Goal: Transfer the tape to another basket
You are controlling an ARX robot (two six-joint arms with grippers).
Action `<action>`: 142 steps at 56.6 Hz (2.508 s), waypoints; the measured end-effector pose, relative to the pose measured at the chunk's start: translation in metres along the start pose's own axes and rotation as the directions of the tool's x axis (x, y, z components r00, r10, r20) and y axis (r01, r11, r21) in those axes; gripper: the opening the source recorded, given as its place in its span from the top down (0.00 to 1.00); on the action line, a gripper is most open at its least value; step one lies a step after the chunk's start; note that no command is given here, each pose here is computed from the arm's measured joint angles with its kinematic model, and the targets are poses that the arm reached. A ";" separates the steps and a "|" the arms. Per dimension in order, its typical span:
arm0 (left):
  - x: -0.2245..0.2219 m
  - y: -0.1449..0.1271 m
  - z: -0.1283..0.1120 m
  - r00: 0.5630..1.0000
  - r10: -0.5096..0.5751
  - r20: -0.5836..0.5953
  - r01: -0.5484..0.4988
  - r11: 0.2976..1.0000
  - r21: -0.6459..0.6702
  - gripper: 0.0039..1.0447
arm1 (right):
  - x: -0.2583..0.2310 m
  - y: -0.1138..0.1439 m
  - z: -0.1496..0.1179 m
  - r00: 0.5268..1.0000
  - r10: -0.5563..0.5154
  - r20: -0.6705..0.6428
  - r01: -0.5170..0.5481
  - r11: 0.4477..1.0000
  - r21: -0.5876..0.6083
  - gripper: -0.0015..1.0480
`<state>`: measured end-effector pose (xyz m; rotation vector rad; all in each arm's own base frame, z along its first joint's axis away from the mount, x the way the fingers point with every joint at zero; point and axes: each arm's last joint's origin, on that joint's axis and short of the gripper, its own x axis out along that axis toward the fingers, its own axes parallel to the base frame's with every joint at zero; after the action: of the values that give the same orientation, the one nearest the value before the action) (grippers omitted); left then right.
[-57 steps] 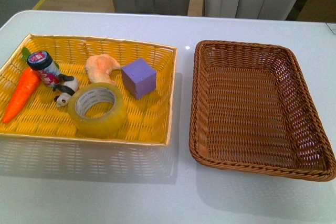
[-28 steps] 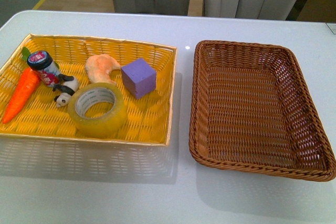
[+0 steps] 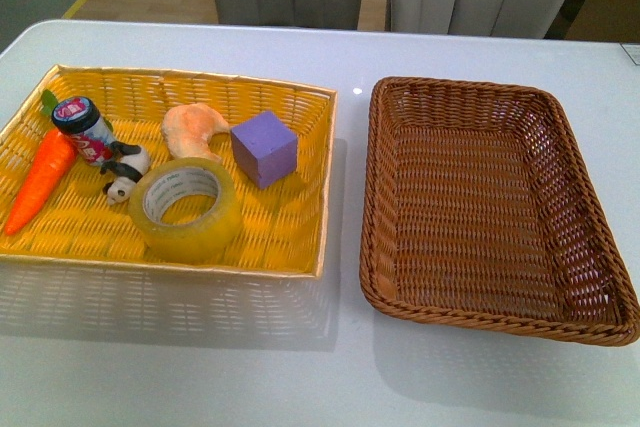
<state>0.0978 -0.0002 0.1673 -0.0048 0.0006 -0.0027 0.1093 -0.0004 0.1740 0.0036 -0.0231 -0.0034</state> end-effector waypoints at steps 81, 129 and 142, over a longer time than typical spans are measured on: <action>0.004 0.001 -0.003 0.609 -0.102 -0.786 -0.035 0.987 -0.155 0.08 | -0.013 0.000 -0.003 1.000 0.002 -0.004 -0.002 1.000 0.000 0.09; 0.214 -0.025 -0.082 0.641 -0.007 -0.767 -0.038 0.998 -0.041 0.08 | -0.013 0.000 -0.003 1.000 0.002 -0.004 -0.002 1.000 -0.001 0.09; 0.236 -0.035 -0.109 0.613 0.004 -0.790 -0.065 0.997 -0.045 0.08 | -0.013 0.000 -0.003 1.000 0.002 -0.004 -0.002 1.000 -0.001 0.09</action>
<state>0.3340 -0.0366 0.0585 -0.0742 0.9110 0.0351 0.0966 -0.0002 0.1711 0.0028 -0.0193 -0.0019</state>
